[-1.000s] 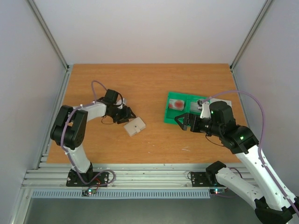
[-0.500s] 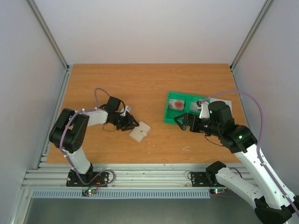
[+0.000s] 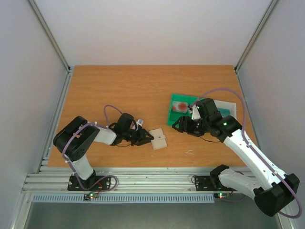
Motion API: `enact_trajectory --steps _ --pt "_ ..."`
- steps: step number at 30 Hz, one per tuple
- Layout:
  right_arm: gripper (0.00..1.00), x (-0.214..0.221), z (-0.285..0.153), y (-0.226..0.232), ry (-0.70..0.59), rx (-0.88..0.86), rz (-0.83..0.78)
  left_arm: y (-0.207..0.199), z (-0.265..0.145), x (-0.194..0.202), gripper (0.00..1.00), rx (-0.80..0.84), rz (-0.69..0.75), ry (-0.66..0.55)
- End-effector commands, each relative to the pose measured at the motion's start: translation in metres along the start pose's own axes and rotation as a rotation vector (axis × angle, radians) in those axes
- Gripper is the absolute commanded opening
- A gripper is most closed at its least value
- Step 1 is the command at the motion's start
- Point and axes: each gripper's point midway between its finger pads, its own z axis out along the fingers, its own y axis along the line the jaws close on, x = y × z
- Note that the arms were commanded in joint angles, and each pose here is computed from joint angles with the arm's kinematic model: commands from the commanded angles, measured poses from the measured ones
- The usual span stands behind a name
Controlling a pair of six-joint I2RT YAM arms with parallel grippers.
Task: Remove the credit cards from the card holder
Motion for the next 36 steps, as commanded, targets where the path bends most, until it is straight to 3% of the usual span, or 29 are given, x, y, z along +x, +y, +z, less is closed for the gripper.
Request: enact_trajectory --steps 1,4,7,12,23,36 --pt "0.61 0.003 0.017 -0.002 0.038 0.006 0.014 -0.028 -0.002 -0.019 0.31 0.131 -0.011 -0.091" --pt "0.49 0.008 0.035 -0.013 0.069 0.087 0.006 -0.025 -0.004 -0.022 0.31 0.113 -0.014 -0.110" --pt "0.43 0.015 0.055 -0.019 0.106 0.150 -0.026 -0.021 -0.010 -0.026 0.32 0.105 -0.022 -0.139" --pt "0.43 0.022 0.089 -0.018 0.159 0.233 -0.089 -0.018 -0.033 -0.034 0.36 0.082 -0.027 -0.198" --pt "0.39 0.028 0.150 -0.025 0.239 0.351 -0.112 -0.010 -0.099 -0.029 0.42 -0.208 0.121 -0.372" --pt "0.35 0.038 0.186 -0.041 0.312 0.445 -0.117 -0.017 -0.130 -0.013 0.45 -0.214 0.194 -0.451"
